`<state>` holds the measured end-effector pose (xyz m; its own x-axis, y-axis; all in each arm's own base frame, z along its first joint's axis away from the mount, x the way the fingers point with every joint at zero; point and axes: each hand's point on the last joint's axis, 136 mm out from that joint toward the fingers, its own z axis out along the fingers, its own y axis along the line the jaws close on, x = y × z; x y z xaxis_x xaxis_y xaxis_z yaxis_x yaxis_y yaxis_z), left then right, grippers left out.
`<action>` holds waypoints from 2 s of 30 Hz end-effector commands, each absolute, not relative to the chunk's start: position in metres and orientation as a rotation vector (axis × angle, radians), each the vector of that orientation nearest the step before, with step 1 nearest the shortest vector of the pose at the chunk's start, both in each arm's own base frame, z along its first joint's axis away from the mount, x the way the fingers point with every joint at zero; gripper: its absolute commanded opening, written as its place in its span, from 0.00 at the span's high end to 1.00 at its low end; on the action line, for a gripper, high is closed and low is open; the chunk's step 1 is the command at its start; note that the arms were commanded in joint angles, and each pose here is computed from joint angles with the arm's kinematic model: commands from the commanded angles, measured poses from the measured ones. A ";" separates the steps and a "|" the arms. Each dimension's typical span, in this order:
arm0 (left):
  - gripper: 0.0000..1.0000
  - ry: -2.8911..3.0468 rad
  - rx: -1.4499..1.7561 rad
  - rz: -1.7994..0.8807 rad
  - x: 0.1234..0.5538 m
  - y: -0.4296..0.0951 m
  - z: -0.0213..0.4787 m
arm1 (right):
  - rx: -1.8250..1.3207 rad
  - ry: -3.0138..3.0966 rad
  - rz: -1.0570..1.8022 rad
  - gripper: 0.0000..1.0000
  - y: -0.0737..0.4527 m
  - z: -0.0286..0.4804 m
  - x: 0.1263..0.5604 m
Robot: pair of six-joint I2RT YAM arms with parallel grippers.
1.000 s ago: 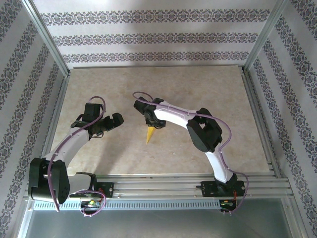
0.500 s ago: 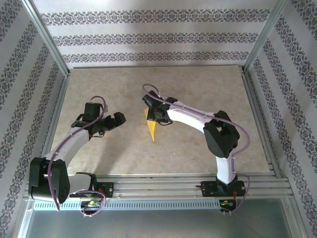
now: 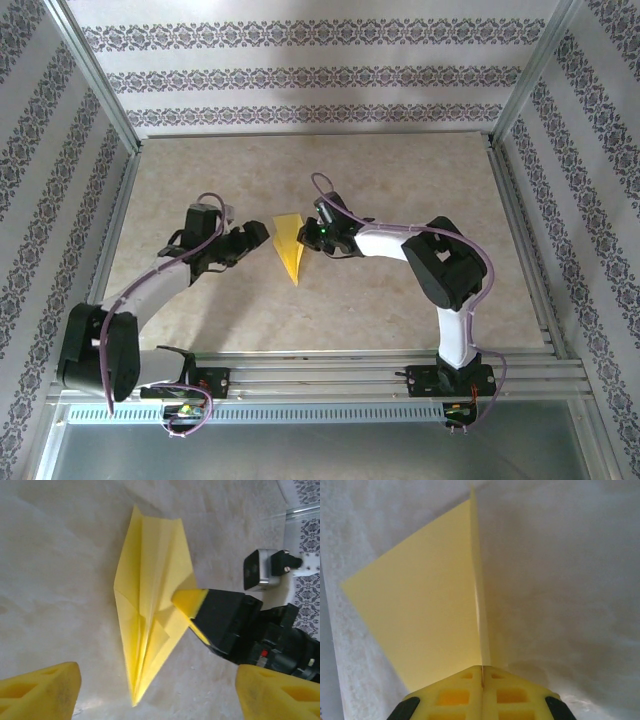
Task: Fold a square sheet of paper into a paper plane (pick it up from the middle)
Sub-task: Turn over the paper plane at the center of the table.
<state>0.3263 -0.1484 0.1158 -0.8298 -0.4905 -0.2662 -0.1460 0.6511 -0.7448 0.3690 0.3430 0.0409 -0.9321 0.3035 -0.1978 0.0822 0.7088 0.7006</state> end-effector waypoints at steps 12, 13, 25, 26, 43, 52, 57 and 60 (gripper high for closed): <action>0.45 2.462 -0.468 -1.079 0.354 -0.213 0.110 | 0.316 2.582 1.164 1.00 0.339 0.036 0.368; 0.45 2.483 -0.469 -1.051 0.356 -0.212 0.105 | 0.319 2.585 1.164 1.00 0.338 0.035 0.368; 0.38 2.633 -0.462 -0.933 0.360 -0.216 0.056 | 0.345 2.595 1.159 1.00 0.332 0.030 0.367; 0.37 2.637 -0.461 -0.928 0.360 -0.216 0.054 | 0.352 2.594 1.156 1.00 0.331 0.029 0.367; 0.34 2.658 -0.445 -0.905 0.356 -0.213 0.046 | 0.406 2.587 1.181 1.00 0.316 0.027 0.364; 0.44 2.720 -0.227 -0.819 0.335 -0.232 0.059 | 0.411 2.591 1.187 1.00 0.319 0.026 0.364; 0.46 2.756 -0.205 -0.741 0.328 -0.229 0.051 | 0.406 2.593 1.193 1.00 0.321 0.026 0.364; 0.50 2.778 -0.156 -0.686 0.324 -0.231 0.048 | 0.408 2.594 1.194 1.00 0.321 0.025 0.365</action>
<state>0.3306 -0.2311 0.0471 -0.9492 -0.2280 -0.2169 -0.0807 0.8425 -0.5326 0.3627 0.3214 0.0204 -0.9293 0.3466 -0.1276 0.1350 0.6404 0.7560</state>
